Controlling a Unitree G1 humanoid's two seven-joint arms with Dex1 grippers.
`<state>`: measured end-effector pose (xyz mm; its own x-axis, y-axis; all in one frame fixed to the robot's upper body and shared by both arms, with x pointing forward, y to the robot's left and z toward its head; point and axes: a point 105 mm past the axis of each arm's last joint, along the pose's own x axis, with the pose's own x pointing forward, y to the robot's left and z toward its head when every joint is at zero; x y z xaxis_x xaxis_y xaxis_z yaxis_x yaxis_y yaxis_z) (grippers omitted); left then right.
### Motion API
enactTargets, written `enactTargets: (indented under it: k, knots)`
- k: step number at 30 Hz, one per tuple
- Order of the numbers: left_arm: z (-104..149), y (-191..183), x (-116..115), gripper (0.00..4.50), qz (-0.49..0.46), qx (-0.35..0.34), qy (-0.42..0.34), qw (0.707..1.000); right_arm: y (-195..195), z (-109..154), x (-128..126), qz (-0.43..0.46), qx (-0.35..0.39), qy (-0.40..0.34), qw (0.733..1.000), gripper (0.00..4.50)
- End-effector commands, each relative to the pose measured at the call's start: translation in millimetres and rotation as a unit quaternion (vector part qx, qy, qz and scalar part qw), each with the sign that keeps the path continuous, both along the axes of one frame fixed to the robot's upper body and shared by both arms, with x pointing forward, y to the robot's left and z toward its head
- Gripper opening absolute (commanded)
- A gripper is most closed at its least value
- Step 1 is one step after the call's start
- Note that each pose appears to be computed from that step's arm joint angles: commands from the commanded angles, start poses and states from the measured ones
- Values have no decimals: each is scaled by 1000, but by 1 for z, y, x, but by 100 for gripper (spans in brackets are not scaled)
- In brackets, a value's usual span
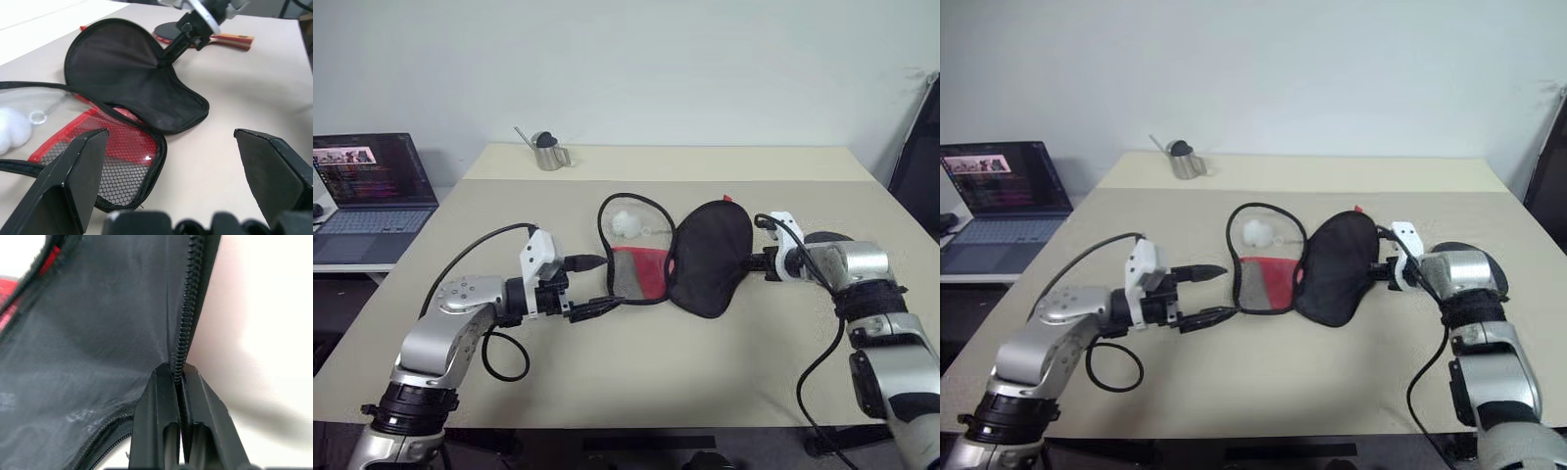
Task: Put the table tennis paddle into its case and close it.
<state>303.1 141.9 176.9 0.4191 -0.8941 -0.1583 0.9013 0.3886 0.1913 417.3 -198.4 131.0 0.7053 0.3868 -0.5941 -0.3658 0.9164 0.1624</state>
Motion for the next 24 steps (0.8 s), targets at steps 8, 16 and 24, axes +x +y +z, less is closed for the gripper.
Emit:
enactTargets:
  k: [8,16,24]
  knots:
    - [14,-16,-1,450,-27,-3,-31,999,-29,28,16,18,-71,-42,996,3]
    - [16,-21,0,450,-33,-4,-34,999,-35,32,20,39,-117,-46,991,3]
    - [15,-23,0,450,-35,-4,-34,999,-36,35,25,46,-150,-57,986,3]
